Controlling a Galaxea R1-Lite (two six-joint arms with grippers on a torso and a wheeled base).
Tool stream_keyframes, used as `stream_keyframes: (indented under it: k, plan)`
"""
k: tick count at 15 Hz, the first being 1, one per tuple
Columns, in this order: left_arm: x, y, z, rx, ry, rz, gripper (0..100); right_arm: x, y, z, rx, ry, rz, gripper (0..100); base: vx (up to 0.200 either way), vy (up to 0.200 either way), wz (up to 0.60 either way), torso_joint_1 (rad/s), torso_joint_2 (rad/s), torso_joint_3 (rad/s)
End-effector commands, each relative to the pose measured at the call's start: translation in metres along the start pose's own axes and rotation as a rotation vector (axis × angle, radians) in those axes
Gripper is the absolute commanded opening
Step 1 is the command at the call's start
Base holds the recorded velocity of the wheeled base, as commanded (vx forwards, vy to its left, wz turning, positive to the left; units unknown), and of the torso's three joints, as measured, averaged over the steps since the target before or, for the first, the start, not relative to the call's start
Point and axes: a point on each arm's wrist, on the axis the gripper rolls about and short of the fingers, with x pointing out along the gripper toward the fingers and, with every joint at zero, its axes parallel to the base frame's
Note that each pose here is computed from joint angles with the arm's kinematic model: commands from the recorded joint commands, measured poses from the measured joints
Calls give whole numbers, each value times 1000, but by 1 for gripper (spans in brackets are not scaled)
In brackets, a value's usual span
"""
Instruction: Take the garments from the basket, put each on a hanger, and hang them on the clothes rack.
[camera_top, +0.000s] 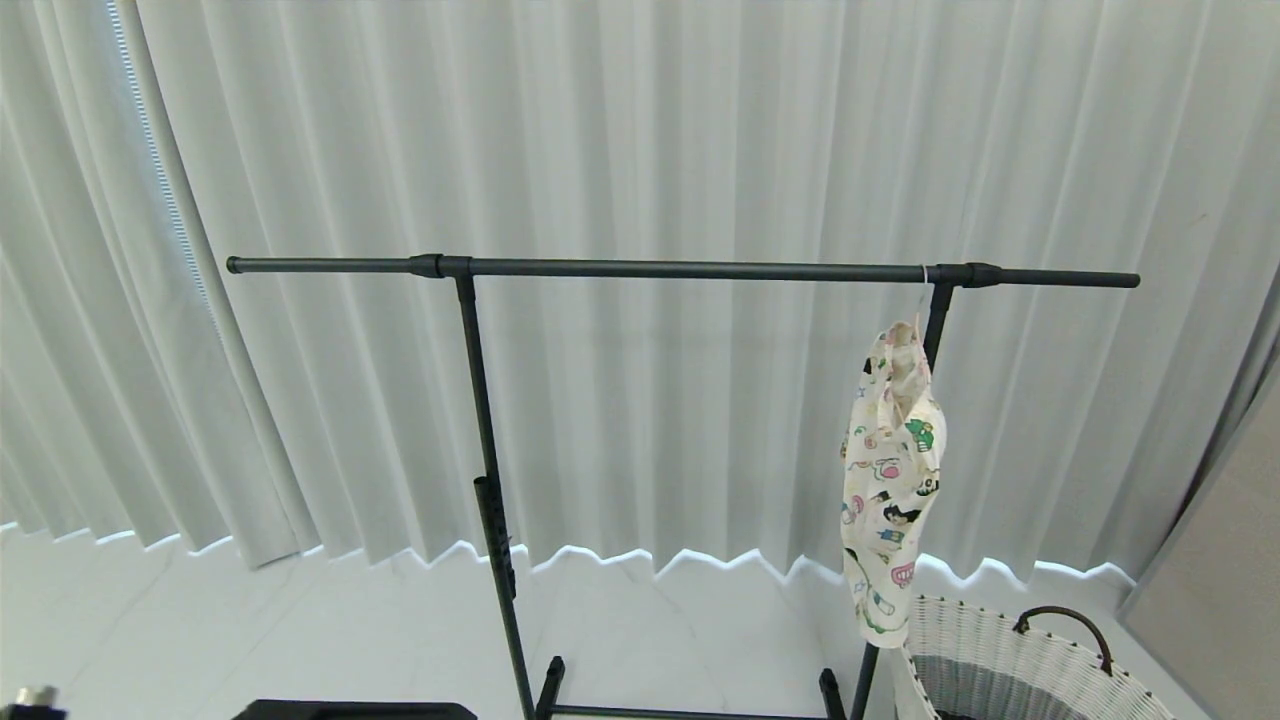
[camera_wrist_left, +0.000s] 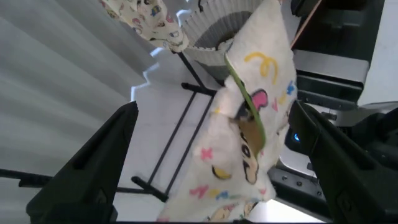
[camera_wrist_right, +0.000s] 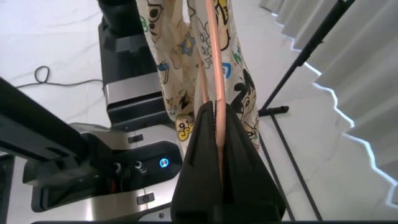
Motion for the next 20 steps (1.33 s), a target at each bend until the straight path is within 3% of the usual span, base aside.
stream_keyframes:
  k: [1,5,11,12,20]
  plan:
    - [26,-8,5,17,49,-59,100,0,1,-1,-4,3,7,0,0,0,0,0,0,0]
    - [35,-11,-9,22,110,-89,100,0,1,0,-24,2,7,0,0,0,0,0,0,0]
    - [35,-7,-11,12,114,-68,100,1,1,1,-61,-1,7,0,0,0,0,0,0,0]
    - [35,-7,-11,12,116,-68,0,1,1,1,-65,-1,7,0,0,0,0,0,0,0]
    - [35,-8,-17,12,133,-57,0,1,2,6,-70,-20,5,0,0,0,0,0,0,0]
